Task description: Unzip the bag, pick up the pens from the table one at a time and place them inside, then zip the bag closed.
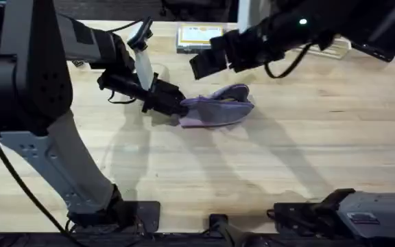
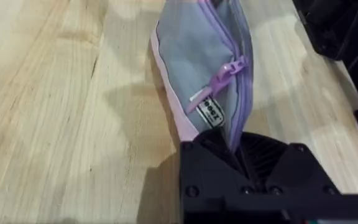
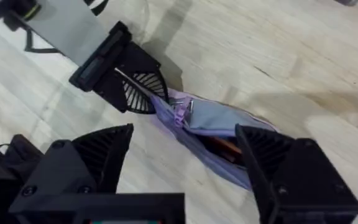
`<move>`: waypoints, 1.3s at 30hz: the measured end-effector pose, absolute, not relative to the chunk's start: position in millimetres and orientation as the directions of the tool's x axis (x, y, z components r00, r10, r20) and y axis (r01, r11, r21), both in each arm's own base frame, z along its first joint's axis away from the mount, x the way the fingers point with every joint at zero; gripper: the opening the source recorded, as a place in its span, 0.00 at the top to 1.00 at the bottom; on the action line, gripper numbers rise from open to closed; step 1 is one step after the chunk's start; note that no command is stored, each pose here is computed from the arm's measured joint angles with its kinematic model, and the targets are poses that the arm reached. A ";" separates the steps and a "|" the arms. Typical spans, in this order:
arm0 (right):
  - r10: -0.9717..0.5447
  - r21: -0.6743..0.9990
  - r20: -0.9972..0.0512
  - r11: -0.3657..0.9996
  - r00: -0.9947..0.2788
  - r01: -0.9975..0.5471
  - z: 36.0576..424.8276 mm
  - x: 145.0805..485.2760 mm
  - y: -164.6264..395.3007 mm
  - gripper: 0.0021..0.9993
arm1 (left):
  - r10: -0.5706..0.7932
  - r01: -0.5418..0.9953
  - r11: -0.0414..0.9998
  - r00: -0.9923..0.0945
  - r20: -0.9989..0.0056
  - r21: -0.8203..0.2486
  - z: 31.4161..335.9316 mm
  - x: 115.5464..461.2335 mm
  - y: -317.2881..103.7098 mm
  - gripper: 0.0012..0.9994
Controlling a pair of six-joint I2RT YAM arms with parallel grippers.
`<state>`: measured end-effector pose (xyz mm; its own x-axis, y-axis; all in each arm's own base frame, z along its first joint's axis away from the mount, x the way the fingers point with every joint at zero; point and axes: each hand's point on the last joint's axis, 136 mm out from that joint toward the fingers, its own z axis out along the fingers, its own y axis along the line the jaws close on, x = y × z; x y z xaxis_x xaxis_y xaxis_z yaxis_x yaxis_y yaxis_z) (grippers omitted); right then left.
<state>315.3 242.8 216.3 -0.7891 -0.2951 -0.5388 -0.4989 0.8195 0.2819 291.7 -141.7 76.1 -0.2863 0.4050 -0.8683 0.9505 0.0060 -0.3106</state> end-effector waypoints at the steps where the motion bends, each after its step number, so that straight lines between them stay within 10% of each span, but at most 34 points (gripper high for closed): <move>1: -0.302 0.280 -0.530 0.820 -0.793 -0.499 212.4 316.2 245.8 0.00 | 0.405 0.951 0.006 -0.286 -0.868 -0.311 76.1 291.7 -141.7 0.96; 39: -0.210 0.331 -0.349 0.884 -0.913 -0.330 147.2 322.0 269.8 0.00 | 0.405 0.951 0.006 -0.286 -0.868 -0.310 76.1 291.8 -141.7 0.96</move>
